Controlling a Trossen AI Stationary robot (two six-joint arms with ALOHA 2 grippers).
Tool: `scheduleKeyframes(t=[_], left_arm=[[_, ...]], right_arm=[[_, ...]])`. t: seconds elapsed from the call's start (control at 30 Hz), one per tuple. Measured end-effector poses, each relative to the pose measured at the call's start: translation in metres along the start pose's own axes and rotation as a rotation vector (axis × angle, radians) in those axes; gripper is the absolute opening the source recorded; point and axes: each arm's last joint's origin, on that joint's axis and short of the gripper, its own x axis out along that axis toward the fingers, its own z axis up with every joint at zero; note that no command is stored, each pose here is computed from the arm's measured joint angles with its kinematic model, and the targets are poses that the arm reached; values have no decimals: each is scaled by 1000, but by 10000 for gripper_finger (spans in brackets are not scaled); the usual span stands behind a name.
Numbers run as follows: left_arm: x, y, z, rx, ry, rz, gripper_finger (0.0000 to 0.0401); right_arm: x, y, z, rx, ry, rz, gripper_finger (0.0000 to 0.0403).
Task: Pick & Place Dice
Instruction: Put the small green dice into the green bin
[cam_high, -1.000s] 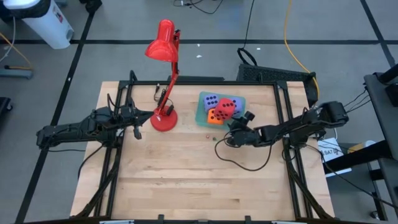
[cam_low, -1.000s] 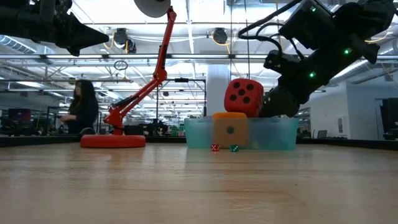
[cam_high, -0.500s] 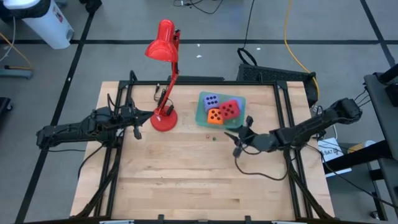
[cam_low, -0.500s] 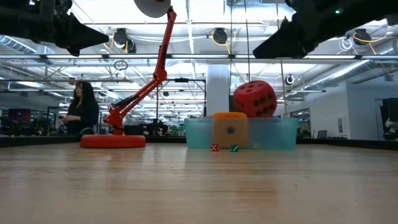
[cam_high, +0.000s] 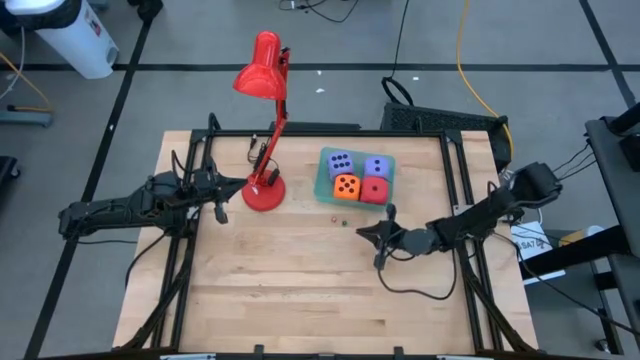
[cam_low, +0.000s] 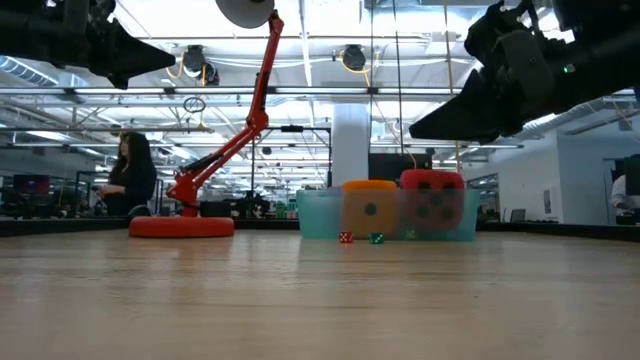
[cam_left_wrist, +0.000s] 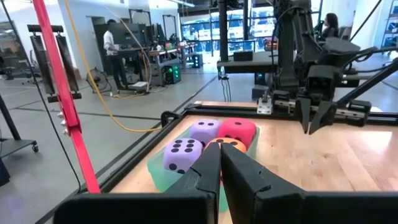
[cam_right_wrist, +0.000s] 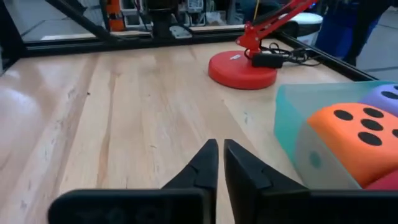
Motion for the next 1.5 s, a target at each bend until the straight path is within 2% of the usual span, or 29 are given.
scheduleKeyframes(t=[0.17,0.37,0.47,0.67,0.8,0.9,1.03,1.23,1.5], left_arm=[[0,0,0,2,0,0,26],[0,0,0,3,0,0,26],[0,0,0,-14,0,0,26],[0,0,0,-47,0,-1,26],[0,0,-1,-46,6,-1,26],[0,0,-1,-31,6,-1,26],[0,0,-1,-17,7,0,26],[0,0,-1,-17,7,0,26],[0,0,-1,-17,7,0,26]], right_arm=[[6,0,-1,-14,7,31,1],[26,1,-5,-57,43,-17,21],[36,2,-13,-59,76,-31,56],[45,7,-43,-113,168,-42,151],[48,6,-51,-120,155,-110,197],[52,4,-52,-99,135,-120,219],[57,-3,-55,-64,140,-146,227],[66,-9,-61,52,154,-192,216],[86,0,-66,25,151,-231,210]])
